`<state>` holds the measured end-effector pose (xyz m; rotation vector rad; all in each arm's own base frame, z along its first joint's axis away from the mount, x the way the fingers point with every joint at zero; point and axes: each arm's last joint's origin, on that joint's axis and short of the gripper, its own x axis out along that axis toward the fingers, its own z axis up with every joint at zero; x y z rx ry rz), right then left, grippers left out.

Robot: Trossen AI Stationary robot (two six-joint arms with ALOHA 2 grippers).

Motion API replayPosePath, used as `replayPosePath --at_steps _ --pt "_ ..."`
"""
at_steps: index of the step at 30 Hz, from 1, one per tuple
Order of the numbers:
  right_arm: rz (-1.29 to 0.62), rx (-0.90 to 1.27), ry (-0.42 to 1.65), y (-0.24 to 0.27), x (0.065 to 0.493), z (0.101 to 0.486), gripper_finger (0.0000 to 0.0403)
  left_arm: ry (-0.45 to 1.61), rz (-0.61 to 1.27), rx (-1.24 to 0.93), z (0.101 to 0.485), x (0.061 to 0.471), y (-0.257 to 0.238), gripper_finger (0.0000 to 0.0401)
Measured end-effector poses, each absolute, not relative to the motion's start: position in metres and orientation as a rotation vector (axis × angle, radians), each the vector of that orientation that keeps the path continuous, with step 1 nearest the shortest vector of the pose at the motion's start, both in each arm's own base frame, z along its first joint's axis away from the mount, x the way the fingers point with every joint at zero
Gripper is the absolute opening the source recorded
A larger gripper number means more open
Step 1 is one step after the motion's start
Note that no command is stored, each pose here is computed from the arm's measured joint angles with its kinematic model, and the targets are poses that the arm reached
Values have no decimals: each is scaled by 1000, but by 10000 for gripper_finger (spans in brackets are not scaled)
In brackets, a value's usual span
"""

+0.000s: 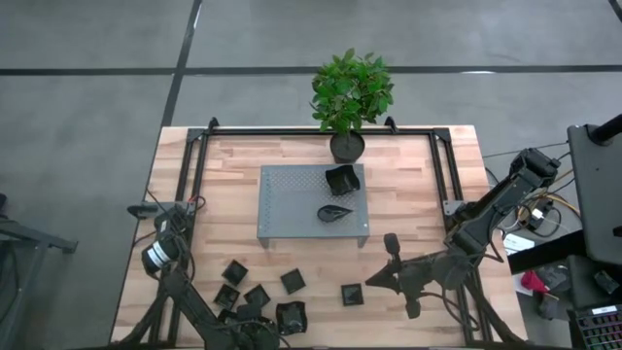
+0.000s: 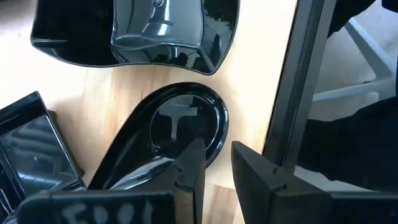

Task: Pick & Place Mini shaped plates
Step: Stack the black drop-shaped plate on the black drop-shaped plates on the shelf

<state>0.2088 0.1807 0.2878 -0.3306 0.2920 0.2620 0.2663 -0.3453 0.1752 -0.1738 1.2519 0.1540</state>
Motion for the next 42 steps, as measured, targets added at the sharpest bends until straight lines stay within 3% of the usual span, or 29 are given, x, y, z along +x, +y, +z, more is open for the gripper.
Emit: replayPosePath --at_steps 19,28,36,42 --pt "261 -331 292 181 209 288 8 1238 6 -27 165 268 -346 75" --pt "261 -330 292 181 209 288 8 1241 7 -5 165 267 -345 7" --pt "261 -331 292 181 209 288 8 1256 -16 15 170 266 -343 1" --pt "262 -335 291 181 209 288 8 1218 -46 -27 202 262 -336 0"
